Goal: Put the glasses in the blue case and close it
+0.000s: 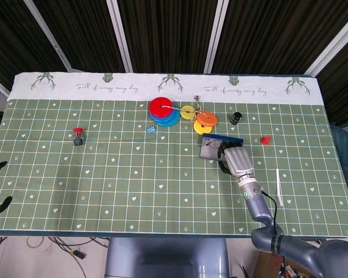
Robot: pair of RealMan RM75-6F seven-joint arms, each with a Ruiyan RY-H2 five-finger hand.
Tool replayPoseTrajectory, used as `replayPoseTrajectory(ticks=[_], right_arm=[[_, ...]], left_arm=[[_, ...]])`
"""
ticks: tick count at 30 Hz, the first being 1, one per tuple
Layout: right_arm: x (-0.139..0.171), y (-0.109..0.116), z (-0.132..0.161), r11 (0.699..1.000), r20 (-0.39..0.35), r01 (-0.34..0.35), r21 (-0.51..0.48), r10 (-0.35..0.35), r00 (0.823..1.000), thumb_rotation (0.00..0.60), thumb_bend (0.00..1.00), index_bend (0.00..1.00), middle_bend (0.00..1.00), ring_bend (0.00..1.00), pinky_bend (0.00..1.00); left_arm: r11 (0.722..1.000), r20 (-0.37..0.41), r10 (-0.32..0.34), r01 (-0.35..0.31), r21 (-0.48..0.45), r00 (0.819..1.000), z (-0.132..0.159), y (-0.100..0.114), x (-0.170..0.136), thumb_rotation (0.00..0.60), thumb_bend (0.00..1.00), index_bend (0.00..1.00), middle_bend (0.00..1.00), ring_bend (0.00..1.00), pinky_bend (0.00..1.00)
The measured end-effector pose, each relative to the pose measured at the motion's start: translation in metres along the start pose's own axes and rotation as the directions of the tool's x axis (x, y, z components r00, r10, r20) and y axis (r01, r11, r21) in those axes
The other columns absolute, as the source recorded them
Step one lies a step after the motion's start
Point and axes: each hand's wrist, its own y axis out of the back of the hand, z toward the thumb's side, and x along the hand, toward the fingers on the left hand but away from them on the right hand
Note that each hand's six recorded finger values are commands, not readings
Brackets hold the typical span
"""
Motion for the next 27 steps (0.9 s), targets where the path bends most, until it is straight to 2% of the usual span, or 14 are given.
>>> replayPoseTrajectory(ticks=[6, 14, 27], right_arm=[[0.001, -0.002, -0.001, 1.000, 0.002, -0.014, -0.008, 0.014, 1.000, 0.600, 0.51, 0.55, 0.33, 0.30, 0.24], [0.002, -0.004, 0.002, 0.999, -0.003, -0.030, -0.030, 0.030, 1.000, 0.600, 0.51, 0.65, 0.34, 0.30, 0.24], [0.015, 0.006, 0.009, 0.998, -0.035, -0.003, -0.070, 0.001, 0.999, 0.600, 0.51, 0.71, 0.34, 0.30, 0.24]], left_arm=[[1.000, -0.001, -0.002, 0.002, 0.002, 1.000, 0.000, 0.000, 0.000, 0.600, 0.24, 0.13, 0.00, 0.00, 0.00], [1.000, -0.002, -0.007, 0.007, 0.000, 1.000, -0.001, 0.000, 0.000, 0.600, 0.24, 0.13, 0.00, 0.00, 0.00], [1.000, -0.003, -0.007, 0.007, 0.000, 1.000, -0.001, 0.000, -0.001, 0.600, 0.24, 0.13, 0.00, 0.00, 0.00]])
